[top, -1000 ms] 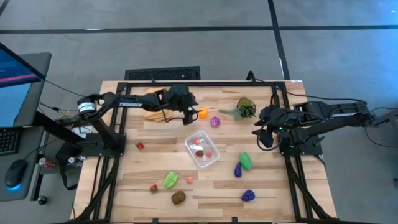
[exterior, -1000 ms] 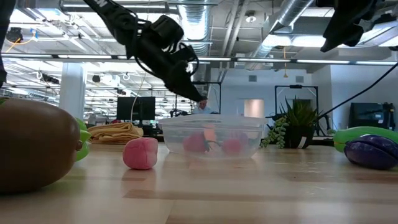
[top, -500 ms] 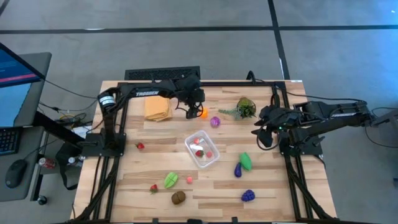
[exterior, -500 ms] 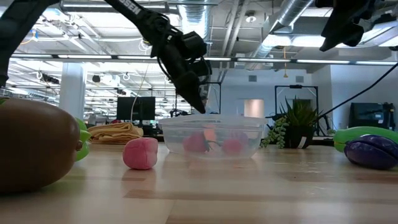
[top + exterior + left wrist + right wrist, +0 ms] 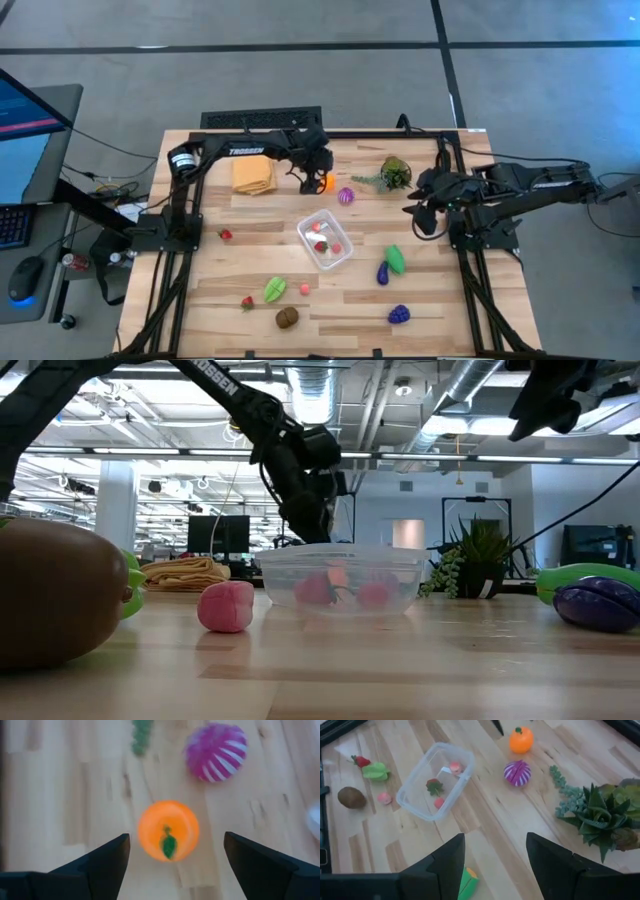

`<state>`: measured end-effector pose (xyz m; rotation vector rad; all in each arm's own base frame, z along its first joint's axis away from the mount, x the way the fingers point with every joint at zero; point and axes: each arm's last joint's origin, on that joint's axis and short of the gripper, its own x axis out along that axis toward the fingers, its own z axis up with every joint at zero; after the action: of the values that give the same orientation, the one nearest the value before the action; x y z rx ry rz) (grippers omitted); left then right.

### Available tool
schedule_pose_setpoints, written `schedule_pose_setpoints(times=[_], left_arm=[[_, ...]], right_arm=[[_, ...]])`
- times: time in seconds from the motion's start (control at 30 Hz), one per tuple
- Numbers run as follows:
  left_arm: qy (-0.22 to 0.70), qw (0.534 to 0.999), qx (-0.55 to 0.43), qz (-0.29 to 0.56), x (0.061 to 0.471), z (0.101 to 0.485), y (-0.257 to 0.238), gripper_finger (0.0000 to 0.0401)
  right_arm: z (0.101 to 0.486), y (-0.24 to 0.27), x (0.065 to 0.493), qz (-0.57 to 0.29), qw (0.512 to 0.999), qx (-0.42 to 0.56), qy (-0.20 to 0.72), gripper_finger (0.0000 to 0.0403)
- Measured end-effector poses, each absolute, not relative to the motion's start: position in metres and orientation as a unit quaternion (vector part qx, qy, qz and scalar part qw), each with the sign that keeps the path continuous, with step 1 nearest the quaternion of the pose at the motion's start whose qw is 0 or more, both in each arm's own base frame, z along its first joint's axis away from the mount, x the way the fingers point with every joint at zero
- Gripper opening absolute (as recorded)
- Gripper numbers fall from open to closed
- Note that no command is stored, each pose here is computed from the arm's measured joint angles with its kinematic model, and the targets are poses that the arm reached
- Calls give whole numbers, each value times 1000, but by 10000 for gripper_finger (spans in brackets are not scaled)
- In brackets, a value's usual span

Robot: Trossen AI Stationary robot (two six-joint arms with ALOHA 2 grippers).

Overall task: Pick and placing Produce into tupperware
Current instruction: Put the orange into the transparent bin

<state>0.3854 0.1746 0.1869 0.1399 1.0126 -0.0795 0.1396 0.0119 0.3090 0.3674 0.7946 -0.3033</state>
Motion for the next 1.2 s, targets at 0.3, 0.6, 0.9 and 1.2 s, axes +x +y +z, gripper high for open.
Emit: schedule_pose_setpoints(times=[0.3, 0.6, 0.9, 1.2], left_arm=[[485, 871, 63, -41, 392, 176, 170, 314], [488, 870, 57, -26, 396, 169, 170, 314], [488, 871, 58, -21, 396, 170, 171, 314], [483, 875, 43, -9, 397, 170, 171, 314]], right_arm=[[310, 12, 141, -146, 897, 181, 376, 234], [311, 12, 142, -145, 898, 182, 372, 234], [310, 12, 142, -145, 898, 183, 372, 234], [311, 12, 142, -144, 899, 183, 372, 234]])
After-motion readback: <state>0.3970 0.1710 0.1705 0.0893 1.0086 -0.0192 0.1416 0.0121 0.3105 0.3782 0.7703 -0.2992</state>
